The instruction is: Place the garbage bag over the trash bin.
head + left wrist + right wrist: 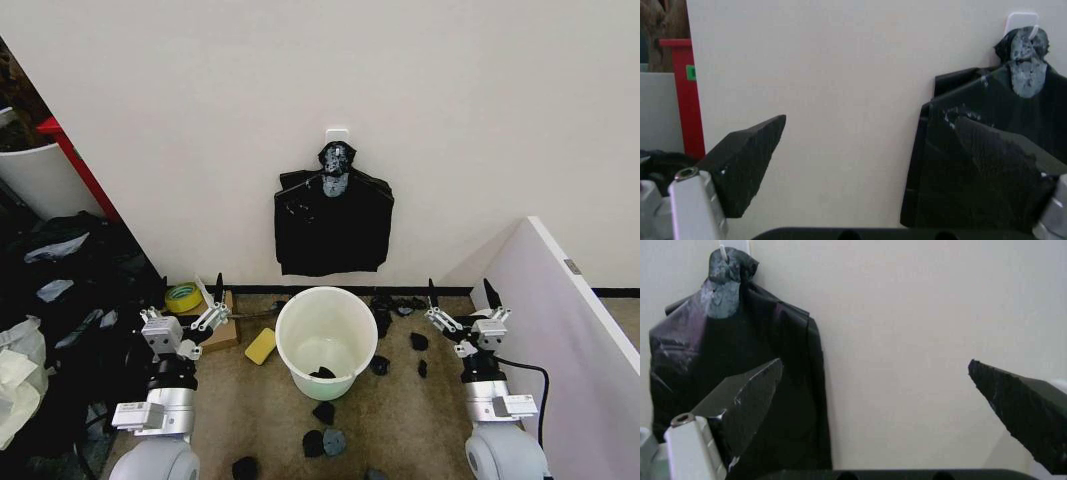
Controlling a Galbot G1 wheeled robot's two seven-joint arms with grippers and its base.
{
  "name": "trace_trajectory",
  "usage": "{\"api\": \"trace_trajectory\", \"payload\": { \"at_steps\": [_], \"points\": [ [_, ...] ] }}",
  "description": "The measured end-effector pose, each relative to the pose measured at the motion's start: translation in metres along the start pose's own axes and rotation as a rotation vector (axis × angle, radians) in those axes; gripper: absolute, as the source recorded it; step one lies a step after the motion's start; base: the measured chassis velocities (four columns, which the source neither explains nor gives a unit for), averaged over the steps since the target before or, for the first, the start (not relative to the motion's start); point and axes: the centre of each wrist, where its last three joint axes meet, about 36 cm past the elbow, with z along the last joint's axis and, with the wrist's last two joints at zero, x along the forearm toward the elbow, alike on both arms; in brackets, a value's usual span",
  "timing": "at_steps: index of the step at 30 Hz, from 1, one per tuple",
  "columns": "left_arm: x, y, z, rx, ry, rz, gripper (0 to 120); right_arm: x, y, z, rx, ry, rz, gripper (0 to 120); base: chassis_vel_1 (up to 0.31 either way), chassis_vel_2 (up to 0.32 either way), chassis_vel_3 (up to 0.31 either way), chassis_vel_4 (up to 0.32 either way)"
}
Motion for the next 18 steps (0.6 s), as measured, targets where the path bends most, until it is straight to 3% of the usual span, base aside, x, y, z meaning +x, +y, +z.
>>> {"api": "trace_trajectory", "payload": {
  "at_steps": [4,18],
  "points": [
    [0.0020,0.0015,0.0031,0.000,0.006,0.011,100,-0.0024,0.0109,-0.0069,-0.052,0.021,-0.004,100,0.000,0.000,0.000,0.000],
    [0.0057,0.0016,0.0018,0.004,-0.007,0.013,100,0.0012,0.0089,-0.0107,-0.035,0.013,-0.032,100,0.000,0.000,0.000,0.000]
  ]
}}
